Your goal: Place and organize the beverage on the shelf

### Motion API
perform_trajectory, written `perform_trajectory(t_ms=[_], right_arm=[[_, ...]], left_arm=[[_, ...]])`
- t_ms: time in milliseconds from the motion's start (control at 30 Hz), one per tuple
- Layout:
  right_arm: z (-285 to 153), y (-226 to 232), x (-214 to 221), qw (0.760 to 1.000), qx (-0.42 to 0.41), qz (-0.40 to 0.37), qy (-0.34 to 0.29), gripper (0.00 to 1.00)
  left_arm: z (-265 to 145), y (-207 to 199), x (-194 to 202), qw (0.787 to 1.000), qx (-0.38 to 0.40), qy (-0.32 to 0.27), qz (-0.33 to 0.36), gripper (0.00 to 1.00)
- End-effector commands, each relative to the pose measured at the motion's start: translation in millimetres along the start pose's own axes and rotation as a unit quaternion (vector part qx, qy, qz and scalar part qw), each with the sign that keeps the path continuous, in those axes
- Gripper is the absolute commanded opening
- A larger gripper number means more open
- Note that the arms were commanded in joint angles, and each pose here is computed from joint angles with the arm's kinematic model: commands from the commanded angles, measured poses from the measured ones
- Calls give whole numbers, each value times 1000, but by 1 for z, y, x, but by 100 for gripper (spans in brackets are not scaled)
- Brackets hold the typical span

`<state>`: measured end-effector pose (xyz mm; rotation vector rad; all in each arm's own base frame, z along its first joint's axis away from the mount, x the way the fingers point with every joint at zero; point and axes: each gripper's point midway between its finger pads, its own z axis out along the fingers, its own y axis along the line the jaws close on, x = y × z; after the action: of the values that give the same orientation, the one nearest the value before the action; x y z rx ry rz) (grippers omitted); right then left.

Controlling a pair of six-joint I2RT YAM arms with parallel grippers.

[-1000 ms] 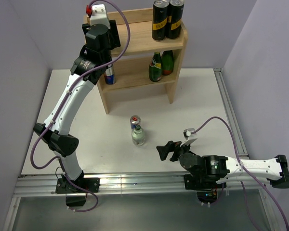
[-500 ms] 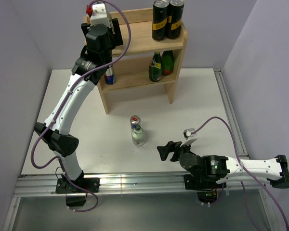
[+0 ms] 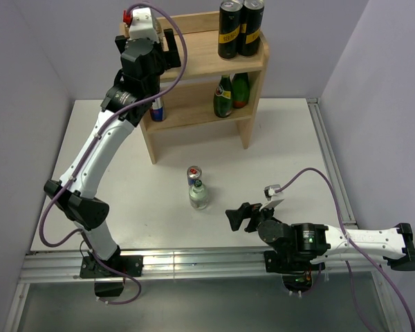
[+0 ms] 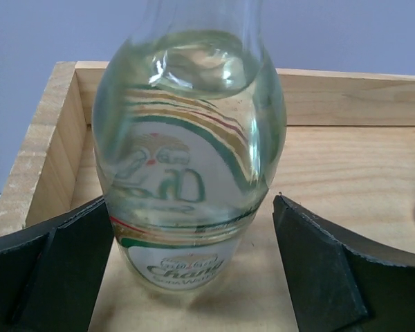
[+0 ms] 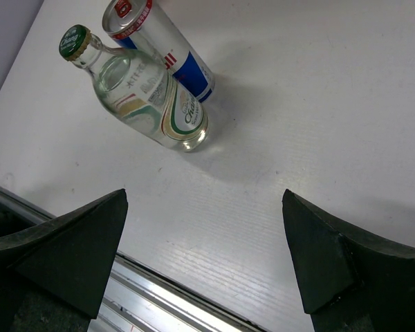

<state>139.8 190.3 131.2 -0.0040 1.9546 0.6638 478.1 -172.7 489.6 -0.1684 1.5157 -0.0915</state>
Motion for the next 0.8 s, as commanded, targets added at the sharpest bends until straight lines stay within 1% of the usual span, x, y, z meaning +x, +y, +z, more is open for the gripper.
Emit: perform_trajectory(t_ms=[0,67,267,533,633,667,733,767], right_arm=[[1,-1,-3,1000,5,10,-14,100],[2,-1,-3,1000,6,11,-14,100],[1,-2,-2,1000,5,12,-13,100],[1,-1,-2,1000,5,13,-12,100],[1,-2,-1,1000,5,12,-12,100],[2,-2,-1,1000,6,12,-13,100],[2,-2,-2,1000,6,12,-14,100],[2,-2,-1,1000,5,12,-12,100]], left_arm=[[-29,52,-40,997,-73,-25,-5,99],[-37,49,-41,998,-62,-24,-10,99],[-57,52,-47,997,-66,-32,-14,99],[-65,55,-39,996,-86,-17,5,99],[-80,46,-34,997,-75,-7,6,99],[-92,38,-30,998,-61,-1,8,99],[-108,32,-24,998,-58,5,10,99],[-126,26,-14,998,-55,11,14,99]])
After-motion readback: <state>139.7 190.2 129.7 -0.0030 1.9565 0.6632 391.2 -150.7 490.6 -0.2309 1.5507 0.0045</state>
